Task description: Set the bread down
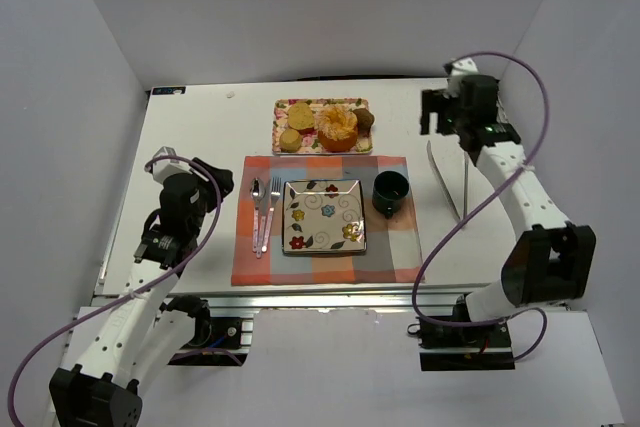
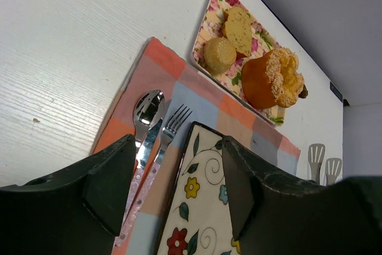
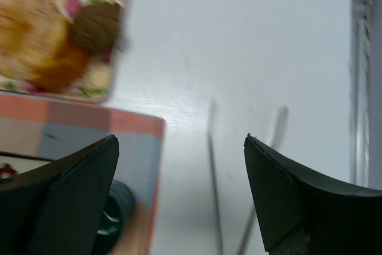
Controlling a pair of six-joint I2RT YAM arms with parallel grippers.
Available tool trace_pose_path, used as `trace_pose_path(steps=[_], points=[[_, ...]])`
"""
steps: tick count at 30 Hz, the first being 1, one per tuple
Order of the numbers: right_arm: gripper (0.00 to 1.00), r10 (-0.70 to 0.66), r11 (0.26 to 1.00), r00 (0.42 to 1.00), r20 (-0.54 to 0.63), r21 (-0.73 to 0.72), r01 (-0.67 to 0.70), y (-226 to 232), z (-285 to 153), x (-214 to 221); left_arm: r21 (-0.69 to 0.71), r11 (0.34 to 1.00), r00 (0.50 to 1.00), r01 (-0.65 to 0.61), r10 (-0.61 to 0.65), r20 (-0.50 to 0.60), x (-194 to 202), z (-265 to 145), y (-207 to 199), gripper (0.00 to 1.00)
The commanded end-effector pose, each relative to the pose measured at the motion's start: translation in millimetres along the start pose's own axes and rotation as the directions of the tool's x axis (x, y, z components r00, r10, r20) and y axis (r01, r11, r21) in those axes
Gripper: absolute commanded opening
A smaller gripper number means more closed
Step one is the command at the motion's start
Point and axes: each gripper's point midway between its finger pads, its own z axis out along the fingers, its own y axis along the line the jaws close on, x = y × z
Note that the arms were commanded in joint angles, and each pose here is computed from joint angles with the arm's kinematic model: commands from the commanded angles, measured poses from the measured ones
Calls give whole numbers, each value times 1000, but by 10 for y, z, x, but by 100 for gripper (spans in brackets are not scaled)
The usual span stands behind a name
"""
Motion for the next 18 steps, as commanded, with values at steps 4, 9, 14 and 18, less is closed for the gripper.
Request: trace_pose_path(steps=[4,9,14,18], points=[[85,-44,998,992,-115,-39,40,-624,-460,786,52,999,1000,-3,4,-7,2,31,-106,69],[0,-13,996,972,-234,-92,-9,-887,-668,1469,63,998,1000,-5,6,-20,45,57,-115,69],[51,16,990,928,-373,-127,-68,-863,-633,2124,73,997,999,-7,10,-34,90,66,-118,69],[89,30,987,930,-367,-134,-85,-819,-523,2306,75,997,999,-4,7,-37,97,66,-121,69]])
